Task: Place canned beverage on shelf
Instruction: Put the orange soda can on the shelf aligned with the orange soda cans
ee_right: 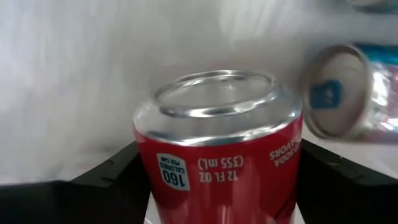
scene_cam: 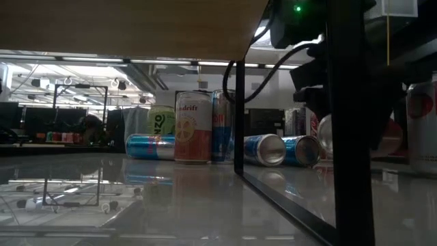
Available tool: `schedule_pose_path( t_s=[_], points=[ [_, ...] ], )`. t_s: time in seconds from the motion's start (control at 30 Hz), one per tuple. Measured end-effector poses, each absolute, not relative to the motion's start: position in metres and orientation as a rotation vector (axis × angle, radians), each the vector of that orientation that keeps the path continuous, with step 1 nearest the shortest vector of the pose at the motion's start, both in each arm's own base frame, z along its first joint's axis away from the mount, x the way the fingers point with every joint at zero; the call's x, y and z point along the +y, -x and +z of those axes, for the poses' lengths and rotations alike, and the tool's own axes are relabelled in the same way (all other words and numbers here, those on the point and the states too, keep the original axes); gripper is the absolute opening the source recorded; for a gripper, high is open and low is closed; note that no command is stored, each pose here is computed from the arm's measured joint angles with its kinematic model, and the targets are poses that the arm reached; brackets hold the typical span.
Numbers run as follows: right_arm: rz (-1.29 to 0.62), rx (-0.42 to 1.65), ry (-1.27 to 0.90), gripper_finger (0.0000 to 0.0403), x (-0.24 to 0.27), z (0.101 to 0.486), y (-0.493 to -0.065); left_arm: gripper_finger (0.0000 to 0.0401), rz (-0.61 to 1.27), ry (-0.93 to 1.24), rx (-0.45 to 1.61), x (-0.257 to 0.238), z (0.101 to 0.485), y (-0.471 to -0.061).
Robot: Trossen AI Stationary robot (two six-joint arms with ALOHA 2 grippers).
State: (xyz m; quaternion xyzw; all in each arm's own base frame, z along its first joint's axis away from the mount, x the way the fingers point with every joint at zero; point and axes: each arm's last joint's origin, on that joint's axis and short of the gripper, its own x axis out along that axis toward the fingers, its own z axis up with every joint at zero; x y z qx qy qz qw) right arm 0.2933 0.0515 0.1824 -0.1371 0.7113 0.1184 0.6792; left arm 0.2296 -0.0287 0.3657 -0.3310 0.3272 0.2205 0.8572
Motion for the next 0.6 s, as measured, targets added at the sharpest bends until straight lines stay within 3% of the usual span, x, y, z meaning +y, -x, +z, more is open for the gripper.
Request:
schedule_pose_path(
  t_s=[0.33, 0.6],
  points=[
    [0.247, 1.713, 0.504, 0.0289, 0.047, 0.214, -0.291, 0.0334, 0.463, 0.695, 0.688, -0.029, 0.366, -0.230],
    [0.121, 1.783, 0.904, 0.0291, 0.037, 0.237, -0.289, 0.0334, 0.409, 0.636, 0.632, -0.027, 0.371, -0.235]
  ],
)
